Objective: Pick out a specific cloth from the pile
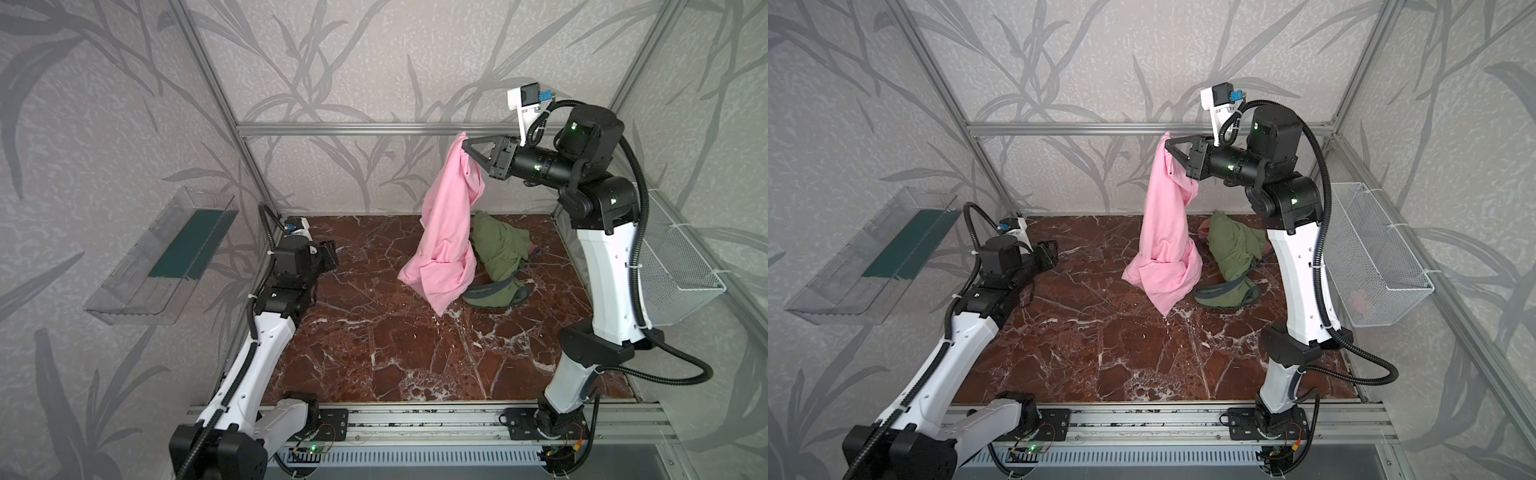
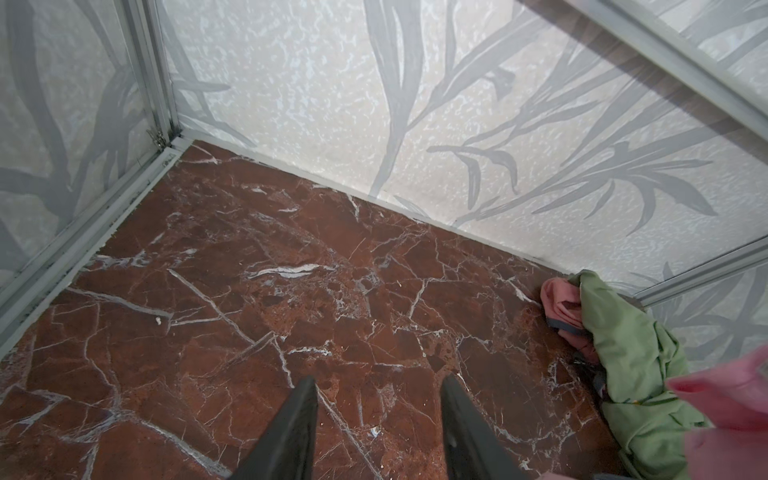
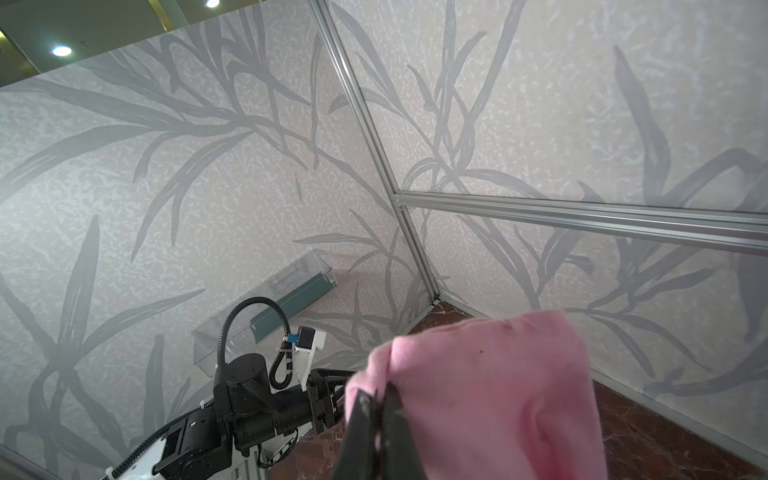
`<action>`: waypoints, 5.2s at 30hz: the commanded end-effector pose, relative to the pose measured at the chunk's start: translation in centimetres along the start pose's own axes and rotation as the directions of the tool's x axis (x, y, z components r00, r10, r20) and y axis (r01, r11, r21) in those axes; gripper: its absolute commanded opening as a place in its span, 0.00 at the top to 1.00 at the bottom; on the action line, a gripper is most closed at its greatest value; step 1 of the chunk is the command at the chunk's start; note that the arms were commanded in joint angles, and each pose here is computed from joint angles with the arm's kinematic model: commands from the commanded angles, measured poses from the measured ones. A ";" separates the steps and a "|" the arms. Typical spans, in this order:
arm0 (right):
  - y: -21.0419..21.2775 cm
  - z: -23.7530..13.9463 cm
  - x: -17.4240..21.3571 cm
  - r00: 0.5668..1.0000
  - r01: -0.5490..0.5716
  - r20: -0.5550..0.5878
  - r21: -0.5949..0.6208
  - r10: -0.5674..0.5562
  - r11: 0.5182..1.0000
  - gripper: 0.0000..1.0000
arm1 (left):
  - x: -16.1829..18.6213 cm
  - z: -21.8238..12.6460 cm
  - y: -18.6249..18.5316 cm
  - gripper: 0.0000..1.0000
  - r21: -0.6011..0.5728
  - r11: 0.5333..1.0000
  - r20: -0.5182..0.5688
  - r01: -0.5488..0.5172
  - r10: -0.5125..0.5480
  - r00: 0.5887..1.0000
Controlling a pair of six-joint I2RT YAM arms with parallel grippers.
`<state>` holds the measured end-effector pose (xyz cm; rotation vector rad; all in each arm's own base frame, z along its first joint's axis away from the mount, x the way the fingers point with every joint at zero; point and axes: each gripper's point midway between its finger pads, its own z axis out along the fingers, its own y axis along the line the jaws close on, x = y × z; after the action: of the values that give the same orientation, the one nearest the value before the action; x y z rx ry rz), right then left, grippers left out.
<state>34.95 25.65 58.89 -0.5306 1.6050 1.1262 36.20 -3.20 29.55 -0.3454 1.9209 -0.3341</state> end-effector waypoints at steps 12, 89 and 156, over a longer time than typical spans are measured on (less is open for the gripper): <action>7.7 7.1 3.0 0.999 -0.012 -0.038 -0.297 0.001 0.955 1.00 | -2.8 -6.1 0.7 0.52 -0.077 0.997 0.082 -0.028 0.034 0.996; -12.8 2.6 35.5 0.929 -0.179 -0.253 0.336 0.271 0.925 0.41 | 28.4 0.6 -4.7 0.46 0.231 0.928 -0.644 -0.292 0.371 0.669; -17.0 -1.0 36.2 0.897 -0.313 -0.174 0.400 0.406 0.861 0.40 | 9.0 0.2 -9.1 1.00 0.148 0.969 -0.281 -0.198 0.233 0.931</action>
<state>34.64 23.67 17.35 -0.1196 2.1932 0.9821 33.52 -16.82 23.88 0.0295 2.2315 -0.3986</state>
